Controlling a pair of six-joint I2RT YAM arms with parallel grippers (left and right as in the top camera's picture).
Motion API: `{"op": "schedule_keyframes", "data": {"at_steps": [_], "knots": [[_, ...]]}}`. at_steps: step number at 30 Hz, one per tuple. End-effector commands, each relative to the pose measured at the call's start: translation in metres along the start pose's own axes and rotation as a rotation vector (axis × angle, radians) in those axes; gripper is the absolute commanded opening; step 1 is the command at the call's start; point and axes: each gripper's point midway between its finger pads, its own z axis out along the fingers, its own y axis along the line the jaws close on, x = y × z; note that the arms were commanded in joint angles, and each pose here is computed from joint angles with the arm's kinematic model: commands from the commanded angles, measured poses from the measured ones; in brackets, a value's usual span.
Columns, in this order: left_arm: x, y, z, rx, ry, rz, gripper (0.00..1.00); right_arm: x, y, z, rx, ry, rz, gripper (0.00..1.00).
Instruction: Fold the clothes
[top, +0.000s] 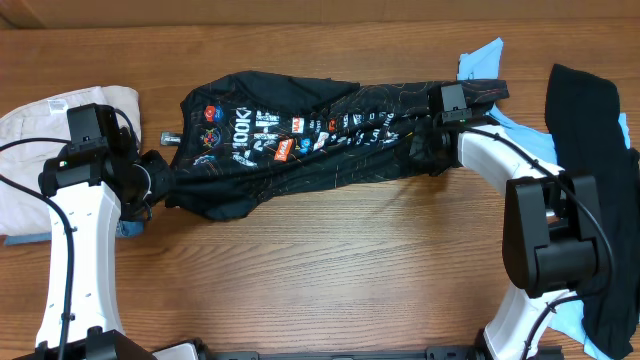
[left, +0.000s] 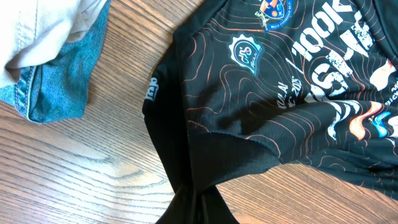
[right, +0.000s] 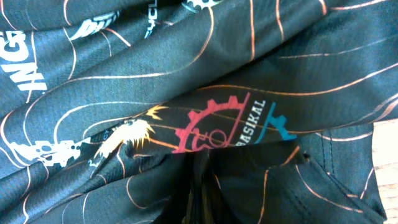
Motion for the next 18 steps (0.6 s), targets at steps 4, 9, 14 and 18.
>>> {"op": "schedule_keyframes", "data": {"at_steps": [4,9,14,18], "knots": [[-0.003,0.000,0.001,-0.006,-0.008,0.029,0.04,-0.025,-0.004,-0.050,0.034,-0.102,0.007,0.05],[-0.003,0.000,0.001,-0.006,-0.008,0.029,0.04,-0.019,-0.008,-0.110,0.036,-0.118,0.004,0.10],[-0.003,0.000,0.001,-0.007,-0.008,0.030,0.04,0.035,-0.030,-0.119,0.119,0.089,-0.006,0.10],[-0.004,0.000,0.001,-0.006,-0.011,0.030,0.04,0.079,-0.048,-0.123,0.190,0.264,-0.015,0.19]]}}
